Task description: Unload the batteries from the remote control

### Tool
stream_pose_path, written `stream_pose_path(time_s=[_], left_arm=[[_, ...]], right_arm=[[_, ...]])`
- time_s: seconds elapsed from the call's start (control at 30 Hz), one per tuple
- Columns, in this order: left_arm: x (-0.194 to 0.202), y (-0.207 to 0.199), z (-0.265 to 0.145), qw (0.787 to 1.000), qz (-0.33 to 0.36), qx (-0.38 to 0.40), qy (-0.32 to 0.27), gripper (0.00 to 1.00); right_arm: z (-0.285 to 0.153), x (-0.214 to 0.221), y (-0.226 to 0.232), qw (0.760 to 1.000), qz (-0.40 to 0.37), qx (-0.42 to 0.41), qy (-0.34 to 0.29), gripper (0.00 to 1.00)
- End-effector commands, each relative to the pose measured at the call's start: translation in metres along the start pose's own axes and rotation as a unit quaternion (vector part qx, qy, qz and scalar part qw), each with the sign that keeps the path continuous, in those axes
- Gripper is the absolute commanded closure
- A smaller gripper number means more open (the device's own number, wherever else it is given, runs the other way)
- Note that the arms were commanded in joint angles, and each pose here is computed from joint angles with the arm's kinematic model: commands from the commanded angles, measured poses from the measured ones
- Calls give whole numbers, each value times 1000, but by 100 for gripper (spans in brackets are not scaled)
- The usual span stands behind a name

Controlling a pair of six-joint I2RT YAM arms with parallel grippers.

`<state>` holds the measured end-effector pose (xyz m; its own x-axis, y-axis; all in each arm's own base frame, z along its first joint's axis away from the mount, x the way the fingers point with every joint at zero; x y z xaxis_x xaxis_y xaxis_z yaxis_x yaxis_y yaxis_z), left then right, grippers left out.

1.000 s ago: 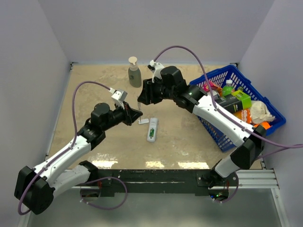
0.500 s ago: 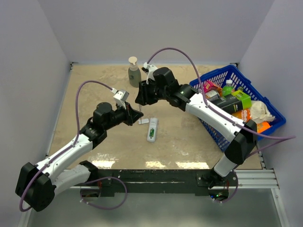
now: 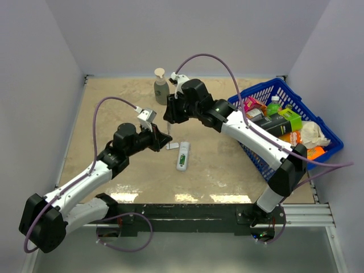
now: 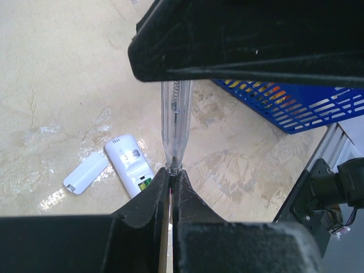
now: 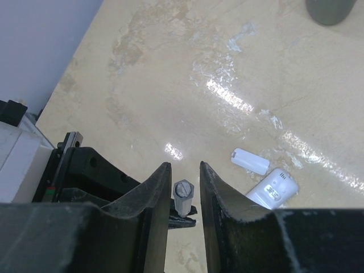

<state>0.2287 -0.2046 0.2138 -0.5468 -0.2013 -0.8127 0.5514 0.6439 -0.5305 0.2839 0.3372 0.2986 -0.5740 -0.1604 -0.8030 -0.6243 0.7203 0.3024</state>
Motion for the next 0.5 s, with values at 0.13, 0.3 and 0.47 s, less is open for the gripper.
stream_pose_path(time_s=[0.13,0.3,0.47], left_arm=[[-12,-4,2,999,26,1,-23,100],[-13,-3,2,999,29,0,-23,100],[-12,-2,2,999,32,0,-21,100]], right_arm=[[-5,-13,2,1000,-11,4,-14,74],[-2,-9,1,1000,-13,5,0,70],[-1,-6,1,1000,-19,4,9,78]])
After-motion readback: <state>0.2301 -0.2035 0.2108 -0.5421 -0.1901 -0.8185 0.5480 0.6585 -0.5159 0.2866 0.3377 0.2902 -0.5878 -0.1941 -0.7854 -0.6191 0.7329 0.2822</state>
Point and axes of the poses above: each gripper's point midway between its finger pads, its own z axis out along the fingers, its own y axis along the line the jaws close on, x = y × z, the point moved 5 cm from there along -z, back along the fingers, and after that the axes turned 5 degrees about -z, right-handed, at the moved point
